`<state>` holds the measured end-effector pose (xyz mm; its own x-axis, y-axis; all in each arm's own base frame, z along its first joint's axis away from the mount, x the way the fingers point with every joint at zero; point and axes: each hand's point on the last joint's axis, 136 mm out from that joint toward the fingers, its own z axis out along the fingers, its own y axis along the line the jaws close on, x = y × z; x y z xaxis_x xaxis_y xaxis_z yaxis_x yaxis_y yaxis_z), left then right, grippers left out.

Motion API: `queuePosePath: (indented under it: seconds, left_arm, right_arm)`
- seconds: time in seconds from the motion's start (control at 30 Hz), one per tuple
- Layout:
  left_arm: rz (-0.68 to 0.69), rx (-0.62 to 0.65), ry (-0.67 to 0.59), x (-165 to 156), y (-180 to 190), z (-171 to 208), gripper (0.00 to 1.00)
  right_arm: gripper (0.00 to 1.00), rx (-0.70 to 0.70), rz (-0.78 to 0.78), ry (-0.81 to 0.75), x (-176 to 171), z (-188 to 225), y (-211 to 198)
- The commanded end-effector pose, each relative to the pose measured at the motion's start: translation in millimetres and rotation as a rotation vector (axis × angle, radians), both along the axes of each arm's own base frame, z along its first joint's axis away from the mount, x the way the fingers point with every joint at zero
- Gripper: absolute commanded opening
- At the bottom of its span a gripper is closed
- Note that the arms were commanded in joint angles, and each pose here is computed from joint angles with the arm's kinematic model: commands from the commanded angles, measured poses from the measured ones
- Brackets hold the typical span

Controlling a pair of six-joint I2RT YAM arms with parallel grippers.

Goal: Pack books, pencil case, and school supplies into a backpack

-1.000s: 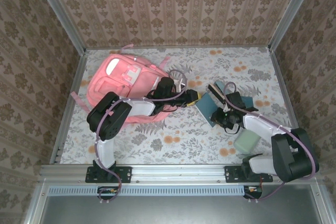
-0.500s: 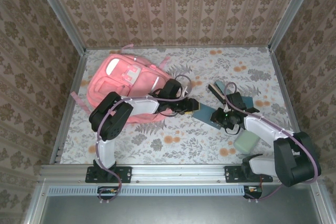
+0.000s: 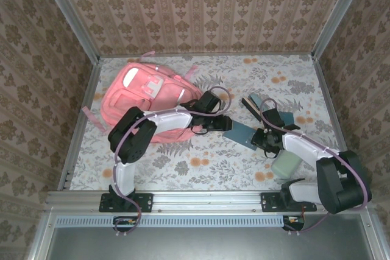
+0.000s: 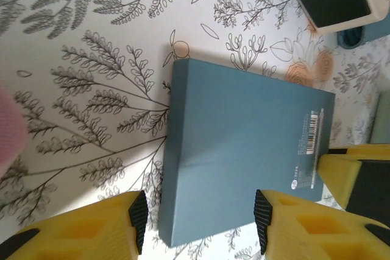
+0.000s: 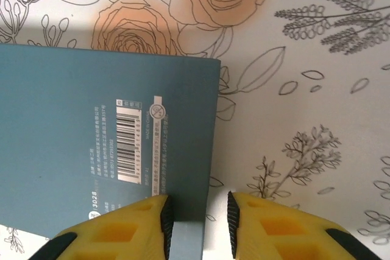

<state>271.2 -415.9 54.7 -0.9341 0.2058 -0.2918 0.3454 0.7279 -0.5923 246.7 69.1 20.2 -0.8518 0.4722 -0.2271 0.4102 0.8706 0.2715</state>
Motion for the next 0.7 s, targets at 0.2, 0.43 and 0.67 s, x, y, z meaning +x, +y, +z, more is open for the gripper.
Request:
queuePosePath:
  seconds: [0.2, 0.43, 0.67]
  left_arm:
    - [-0.038, 0.031, 0.069, -10.9, -5.8, -39.5, 0.53]
    - [-0.073, -0.183, 0.146, -25.0, -30.6, -10.0, 0.52]
    - [-0.094, -0.513, 0.161, -20.9, -41.1, 62.2, 0.50]
  right_arm:
    - [0.35, 0.094, 0.049, -0.079, 36.5, 7.5, 21.2]
    - [0.34, 0.183, 0.081, -0.082, 40.2, 1.8, 38.1]
    - [0.34, 0.218, 0.090, -0.119, 45.5, 15.5, 43.5]
